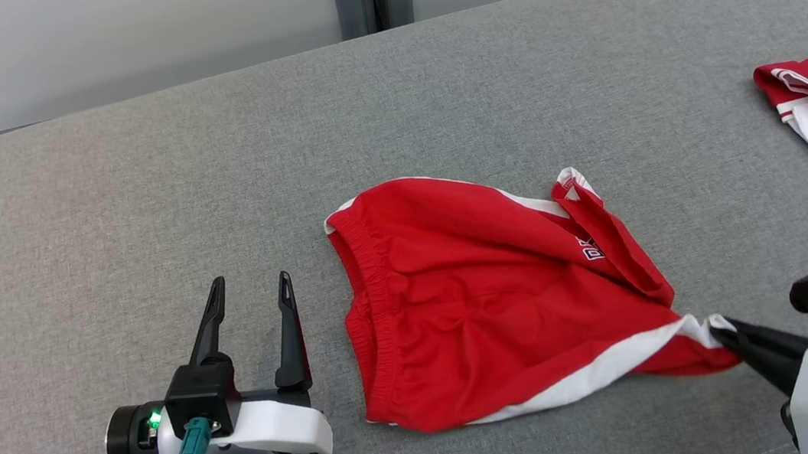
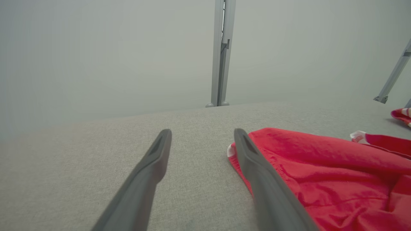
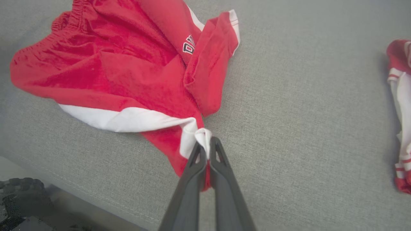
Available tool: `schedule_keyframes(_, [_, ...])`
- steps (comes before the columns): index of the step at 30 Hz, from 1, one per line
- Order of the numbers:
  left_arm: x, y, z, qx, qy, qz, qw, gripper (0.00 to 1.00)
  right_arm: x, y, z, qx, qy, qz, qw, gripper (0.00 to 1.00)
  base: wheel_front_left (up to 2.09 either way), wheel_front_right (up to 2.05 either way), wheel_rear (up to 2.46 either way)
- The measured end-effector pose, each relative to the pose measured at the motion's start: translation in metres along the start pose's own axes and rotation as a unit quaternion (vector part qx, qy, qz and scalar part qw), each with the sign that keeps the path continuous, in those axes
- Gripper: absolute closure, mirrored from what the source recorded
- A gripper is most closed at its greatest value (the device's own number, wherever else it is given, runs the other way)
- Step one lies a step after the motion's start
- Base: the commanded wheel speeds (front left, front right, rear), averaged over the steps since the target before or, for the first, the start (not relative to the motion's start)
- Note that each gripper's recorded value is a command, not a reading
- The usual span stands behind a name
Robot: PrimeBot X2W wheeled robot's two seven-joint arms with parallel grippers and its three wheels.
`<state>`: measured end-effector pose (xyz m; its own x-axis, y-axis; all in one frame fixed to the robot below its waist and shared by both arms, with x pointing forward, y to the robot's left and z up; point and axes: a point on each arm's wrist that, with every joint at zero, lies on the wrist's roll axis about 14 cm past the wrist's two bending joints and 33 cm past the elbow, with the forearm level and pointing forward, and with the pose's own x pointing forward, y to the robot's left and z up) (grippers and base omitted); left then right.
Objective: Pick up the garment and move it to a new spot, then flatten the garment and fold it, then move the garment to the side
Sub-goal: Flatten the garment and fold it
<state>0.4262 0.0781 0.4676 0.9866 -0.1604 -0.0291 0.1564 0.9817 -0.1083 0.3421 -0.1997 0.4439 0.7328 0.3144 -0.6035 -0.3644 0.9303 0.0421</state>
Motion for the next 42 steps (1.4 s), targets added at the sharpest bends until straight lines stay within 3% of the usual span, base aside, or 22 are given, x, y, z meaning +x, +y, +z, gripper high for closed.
schedule_keyframes(3, [0.0,0.0,-0.001,0.0,0.001,-0.001,1.0,0.0,0.001,0.0,-0.015,0.02,0.024,-0.001,1.0,1.0,0.0,0.0,0.0])
schedule_keyframes(4, [0.0,0.001,-0.001,0.0,0.001,0.0,1.0,0.0,0.001,0.0,-0.022,0.025,0.035,-0.002,0.999,0.76,0.0,0.0,0.0])
schedule_keyframes(5, [-0.001,0.002,-0.001,0.001,0.002,0.002,1.0,0.0,0.001,-0.004,-0.032,0.041,0.051,-0.01,0.998,0.0,0.0,0.0,0.0])
schedule_keyframes(12, [0.0,0.005,-0.001,0.004,0.001,0.004,1.0,0.0,0.0,-0.012,-0.012,0.049,0.017,-0.029,0.998,0.0,0.0,0.0,0.0])
schedule_keyframes(16, [0.0,0.005,0.0,0.006,0.0,0.004,1.0,0.0,-0.004,-0.024,0.032,0.056,-0.082,-0.056,0.994,0.0,0.0,0.0,0.0])
schedule_keyframes(20, [-0.001,0.004,0.001,0.007,-0.001,0.002,1.0,0.0,-0.017,-0.04,0.087,0.058,-0.224,-0.095,0.968,0.0,0.0,0.0,0.0])
schedule_keyframes(23, [-0.002,0.003,0.0,0.009,0.0,0.0,1.0,0.0,-0.026,-0.047,0.104,0.086,-0.3,-0.115,0.943,0.0,0.0,0.0,0.0])
schedule_keyframes(28, [-0.008,0.001,-0.007,0.012,0.01,-0.006,1.0,0.0,-0.031,-0.054,0.099,0.13,-0.363,-0.147,0.911,0.0,0.0,0.0,0.0])
schedule_keyframes(34, [-0.011,0.0,-0.013,0.013,0.018,-0.011,1.0,0.0,-0.023,-0.054,0.064,0.164,-0.354,-0.169,0.905,0.0,0.0,0.0,0.0])
schedule_keyframes(42, [-0.008,-0.001,-0.013,0.015,0.016,-0.019,1.0,0.0,-0.017,-0.055,0.058,0.171,-0.354,-0.17,0.903,0.0,0.0,0.0,0.0])
